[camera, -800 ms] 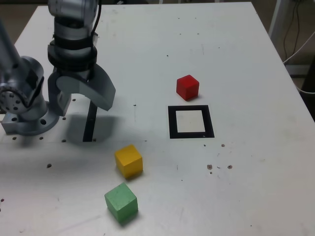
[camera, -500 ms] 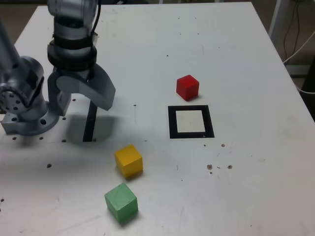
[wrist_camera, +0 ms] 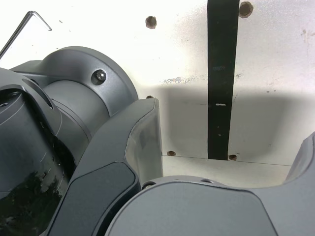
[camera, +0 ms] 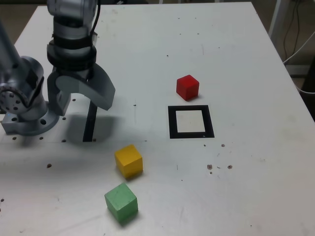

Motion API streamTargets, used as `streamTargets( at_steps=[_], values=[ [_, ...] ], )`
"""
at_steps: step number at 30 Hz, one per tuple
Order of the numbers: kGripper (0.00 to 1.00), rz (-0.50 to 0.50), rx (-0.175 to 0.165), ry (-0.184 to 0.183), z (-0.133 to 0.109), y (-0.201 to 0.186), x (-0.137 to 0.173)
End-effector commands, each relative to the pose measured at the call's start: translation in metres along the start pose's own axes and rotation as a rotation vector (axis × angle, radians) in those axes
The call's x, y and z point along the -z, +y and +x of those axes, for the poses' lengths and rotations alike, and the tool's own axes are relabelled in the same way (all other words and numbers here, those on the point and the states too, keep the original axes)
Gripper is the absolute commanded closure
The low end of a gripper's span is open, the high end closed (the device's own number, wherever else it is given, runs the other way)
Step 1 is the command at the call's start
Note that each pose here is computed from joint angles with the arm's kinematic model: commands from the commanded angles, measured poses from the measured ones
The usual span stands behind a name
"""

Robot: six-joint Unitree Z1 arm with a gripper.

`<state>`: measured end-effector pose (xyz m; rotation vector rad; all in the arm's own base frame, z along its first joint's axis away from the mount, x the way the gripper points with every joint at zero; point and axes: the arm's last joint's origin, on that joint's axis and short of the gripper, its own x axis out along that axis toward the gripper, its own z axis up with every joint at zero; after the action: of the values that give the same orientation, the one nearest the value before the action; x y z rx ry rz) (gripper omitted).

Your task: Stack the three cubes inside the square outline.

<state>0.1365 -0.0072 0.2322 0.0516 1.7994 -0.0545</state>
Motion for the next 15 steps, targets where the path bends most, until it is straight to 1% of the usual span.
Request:
streamTargets(
  at_steps=[1, 4, 15],
  values=[
    [0.01, -0.003, -0.002, 0.003, -0.002, 0.0, -0.005],
    [0.01, 0.0, -0.007, 0.002, -0.008, 0.001, -0.014],
    [0.01, 0.004, -0.035, -0.013, -0.043, 0.003, -0.053]
  ],
)
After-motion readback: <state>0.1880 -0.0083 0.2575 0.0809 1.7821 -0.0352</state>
